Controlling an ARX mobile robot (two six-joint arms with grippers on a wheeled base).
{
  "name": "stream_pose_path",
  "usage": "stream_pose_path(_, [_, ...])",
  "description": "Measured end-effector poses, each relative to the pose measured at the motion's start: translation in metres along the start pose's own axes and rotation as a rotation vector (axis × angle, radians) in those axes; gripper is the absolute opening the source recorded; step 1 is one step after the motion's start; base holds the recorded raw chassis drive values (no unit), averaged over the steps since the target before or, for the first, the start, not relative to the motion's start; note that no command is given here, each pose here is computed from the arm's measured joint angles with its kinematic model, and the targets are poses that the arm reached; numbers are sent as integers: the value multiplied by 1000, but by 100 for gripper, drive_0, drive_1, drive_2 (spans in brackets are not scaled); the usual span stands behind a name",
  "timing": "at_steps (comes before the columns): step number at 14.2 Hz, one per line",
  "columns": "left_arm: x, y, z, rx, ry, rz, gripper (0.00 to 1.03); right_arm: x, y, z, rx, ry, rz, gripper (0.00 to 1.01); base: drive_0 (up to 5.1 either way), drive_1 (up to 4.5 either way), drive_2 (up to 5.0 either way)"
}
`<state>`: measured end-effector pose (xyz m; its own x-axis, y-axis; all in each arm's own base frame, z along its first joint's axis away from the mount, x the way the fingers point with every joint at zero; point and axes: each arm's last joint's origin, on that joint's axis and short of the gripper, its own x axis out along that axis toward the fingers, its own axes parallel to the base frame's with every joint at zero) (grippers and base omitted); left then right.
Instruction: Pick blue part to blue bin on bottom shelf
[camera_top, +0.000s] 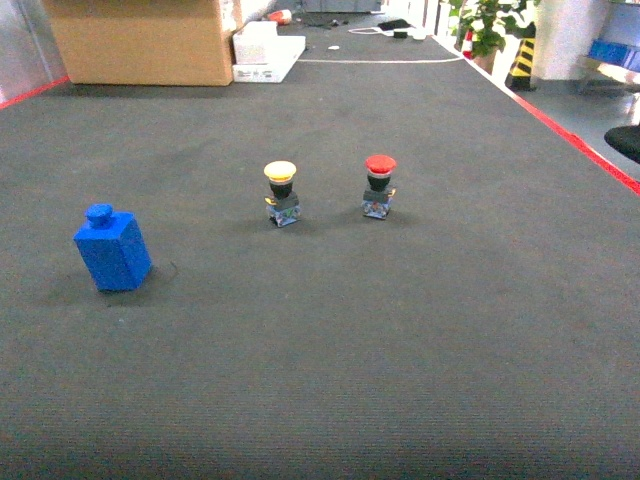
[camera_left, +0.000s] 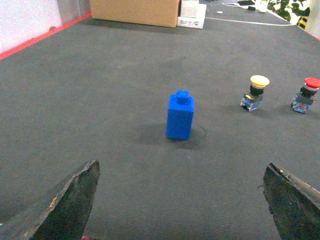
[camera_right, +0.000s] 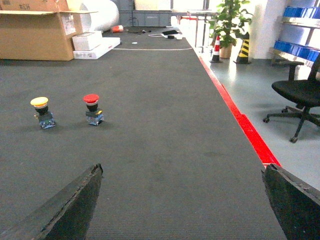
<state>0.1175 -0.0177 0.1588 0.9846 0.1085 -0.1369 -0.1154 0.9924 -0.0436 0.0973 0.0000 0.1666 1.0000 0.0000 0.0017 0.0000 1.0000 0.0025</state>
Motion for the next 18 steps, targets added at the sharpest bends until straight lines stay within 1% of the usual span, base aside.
stream_pose_path(1, [13,-5,-1,-7,-5,14,98,0,0,0,0,0,-1,98,0,0,0])
stream_pose_path(2, [28,-6,0,-16,-3,34,98,0,0,0,0,1,0,98,0,0,0])
stream_pose_path(3, [58,-10,7,-31,-21,38,98,0,0,0,0,0,0,98,0,0,0])
stream_pose_path(4, [122,-22,5,-34,-18,27,98,0,0,0,0,1,0,98,0,0,0])
stream_pose_path(5, [160,-24,-27,8,148,33,98,0,0,0,0,1,0,98,0,0,0])
stream_pose_path(6, [172,-25,-34,13,177,35,98,0,0,0,0,1,0,98,0,0,0])
stream_pose_path(7, [186,-24,-32,10,170,46,98,0,0,0,0,1,0,98,0,0,0])
stream_pose_path(8, [200,-23,-29,8,157,45,98,0,0,0,0,0,0,98,0,0,0])
stream_pose_path(9, [210,-22,-29,7,155,48,98,0,0,0,0,1,0,98,0,0,0])
stream_pose_path(11, [225,-22,-37,27,196,26,98,0,0,0,0,0,0,98,0,0,0])
stream_pose_path(12, [231,-24,-40,30,211,13,98,0,0,0,0,1,0,98,0,0,0])
stream_pose_path(15, [247,-27,-43,26,214,-23,98,0,0,0,0,1,0,98,0,0,0])
stream_pose_path(18, [256,-23,-54,23,237,-14,98,0,0,0,0,1,0,98,0,0,0])
